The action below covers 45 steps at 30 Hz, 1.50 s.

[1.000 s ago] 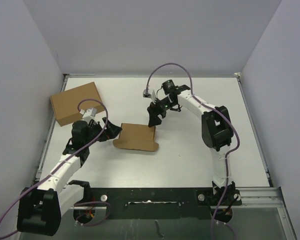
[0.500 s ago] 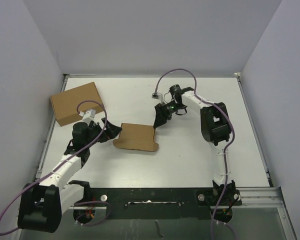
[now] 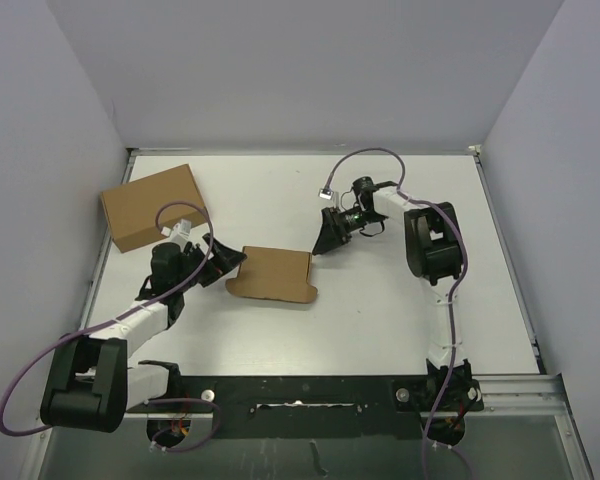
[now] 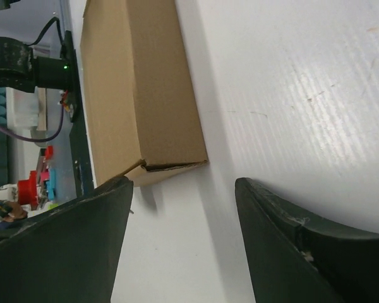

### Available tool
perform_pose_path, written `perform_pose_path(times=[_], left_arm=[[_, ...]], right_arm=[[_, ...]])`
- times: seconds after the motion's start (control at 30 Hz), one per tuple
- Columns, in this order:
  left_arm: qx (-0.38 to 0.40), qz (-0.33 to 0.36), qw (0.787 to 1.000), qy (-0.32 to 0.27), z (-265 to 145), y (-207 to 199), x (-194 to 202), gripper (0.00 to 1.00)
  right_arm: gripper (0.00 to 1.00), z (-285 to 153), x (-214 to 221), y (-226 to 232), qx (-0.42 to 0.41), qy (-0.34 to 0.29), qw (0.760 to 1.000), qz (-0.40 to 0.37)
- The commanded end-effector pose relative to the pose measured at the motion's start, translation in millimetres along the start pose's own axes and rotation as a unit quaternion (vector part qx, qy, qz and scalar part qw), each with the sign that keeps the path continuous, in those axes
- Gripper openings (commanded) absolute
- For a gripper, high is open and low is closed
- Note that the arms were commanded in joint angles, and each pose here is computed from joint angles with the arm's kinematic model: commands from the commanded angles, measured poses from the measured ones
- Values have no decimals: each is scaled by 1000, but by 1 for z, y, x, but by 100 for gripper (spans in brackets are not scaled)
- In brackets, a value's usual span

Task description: Fold the paper box

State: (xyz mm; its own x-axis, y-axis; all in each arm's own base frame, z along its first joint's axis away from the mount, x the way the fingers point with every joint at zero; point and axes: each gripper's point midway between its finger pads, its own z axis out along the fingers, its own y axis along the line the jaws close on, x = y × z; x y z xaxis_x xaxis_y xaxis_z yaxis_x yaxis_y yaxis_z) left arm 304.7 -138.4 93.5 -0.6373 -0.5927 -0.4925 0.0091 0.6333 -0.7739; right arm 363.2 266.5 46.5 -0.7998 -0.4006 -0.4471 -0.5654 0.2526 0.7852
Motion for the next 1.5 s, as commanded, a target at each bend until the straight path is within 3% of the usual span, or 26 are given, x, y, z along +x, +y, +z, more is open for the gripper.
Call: perform_pose_path(times=[0.0,0.27,0.53,0.67,1.17,1.47], left_arm=[[8,33,999,-28,2,-5,-17,84],[-9,45,999,-21,2,4,-13,83],[10,44,999,8,11,6,-2,89],[33,31,999,26,17,1,4,92],[106,-34,993,29,37,-20,3,97],[111,-66,992,5,63,-22,11,94]], right_arm=[[70,-2,-22,37,-36,-33,999,-18],[67,14,-8,21,8,-2,1000,7],[47,10,0,8,13,-3,999,36],[42,6,7,1,4,-8,998,58],[41,5,9,-2,3,-9,998,61],[40,5,12,-6,5,-8,998,65]])
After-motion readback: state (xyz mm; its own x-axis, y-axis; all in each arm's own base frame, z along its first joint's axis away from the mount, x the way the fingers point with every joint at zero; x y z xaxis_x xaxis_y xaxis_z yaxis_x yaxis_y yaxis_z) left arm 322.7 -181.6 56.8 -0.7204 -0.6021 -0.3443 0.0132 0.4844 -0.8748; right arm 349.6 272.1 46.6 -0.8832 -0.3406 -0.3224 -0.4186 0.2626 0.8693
